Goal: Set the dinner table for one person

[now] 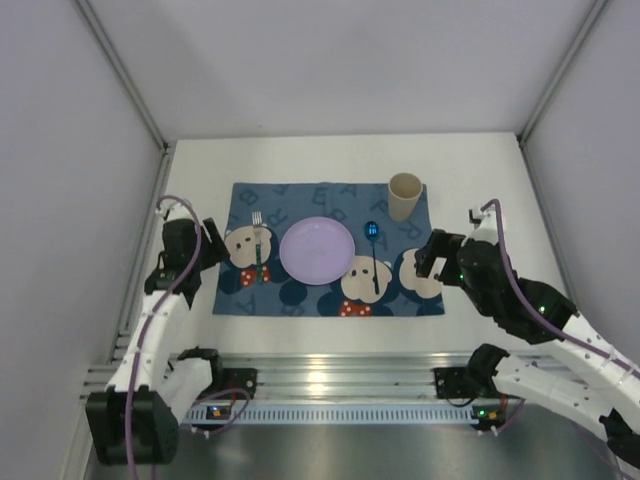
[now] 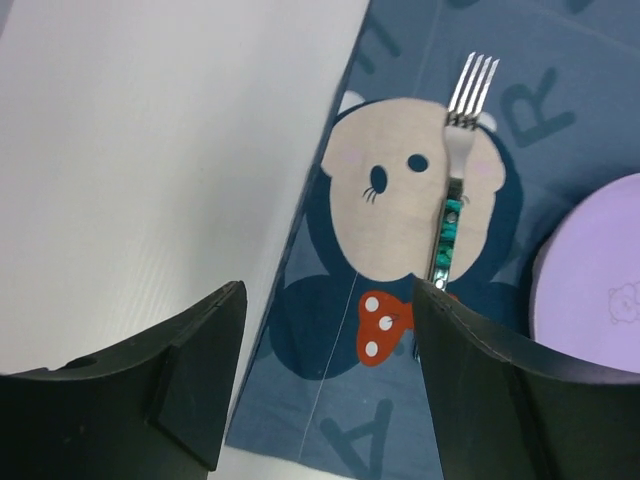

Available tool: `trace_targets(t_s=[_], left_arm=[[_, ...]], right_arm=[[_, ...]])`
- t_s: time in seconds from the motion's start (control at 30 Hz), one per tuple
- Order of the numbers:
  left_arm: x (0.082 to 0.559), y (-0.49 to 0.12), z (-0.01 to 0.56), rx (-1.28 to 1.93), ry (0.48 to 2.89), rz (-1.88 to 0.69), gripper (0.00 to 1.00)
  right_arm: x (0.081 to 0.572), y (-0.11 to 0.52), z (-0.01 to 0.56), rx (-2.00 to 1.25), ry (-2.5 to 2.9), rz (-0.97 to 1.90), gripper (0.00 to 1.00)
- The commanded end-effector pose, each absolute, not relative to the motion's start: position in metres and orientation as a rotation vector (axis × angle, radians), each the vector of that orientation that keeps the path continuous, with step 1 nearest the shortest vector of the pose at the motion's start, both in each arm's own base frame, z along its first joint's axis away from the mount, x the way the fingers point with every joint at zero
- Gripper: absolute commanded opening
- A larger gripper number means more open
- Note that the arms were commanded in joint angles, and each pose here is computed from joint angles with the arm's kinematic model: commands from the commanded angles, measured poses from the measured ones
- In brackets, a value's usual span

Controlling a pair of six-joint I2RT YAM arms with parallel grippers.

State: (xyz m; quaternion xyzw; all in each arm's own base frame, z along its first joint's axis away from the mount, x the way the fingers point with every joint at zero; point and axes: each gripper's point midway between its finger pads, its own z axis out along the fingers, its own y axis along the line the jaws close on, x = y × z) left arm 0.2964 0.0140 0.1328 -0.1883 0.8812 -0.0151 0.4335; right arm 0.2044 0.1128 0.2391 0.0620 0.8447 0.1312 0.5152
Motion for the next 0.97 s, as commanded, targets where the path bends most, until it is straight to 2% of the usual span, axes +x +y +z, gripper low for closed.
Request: trace_targets(t_s=[0.0, 0.2, 0.93], left_arm=[[0.31, 0.004, 0.169, -0.303, 1.961, -0.105, 0.72], [0.294, 0.009, 0.179, -0.279, 1.849, -0.073, 0.72], [0.303, 0.007, 0.165, -0.194, 1.877, -0.05, 0.72]], right_arm=[[0.208, 0.106, 0.231, 0.142, 2.056, 0.222, 1.0], [0.209, 0.106, 0.228, 0.093, 2.057, 0.2, 1.0], [0.208, 0.106, 0.229, 0.056, 2.056, 0.193, 1.0]])
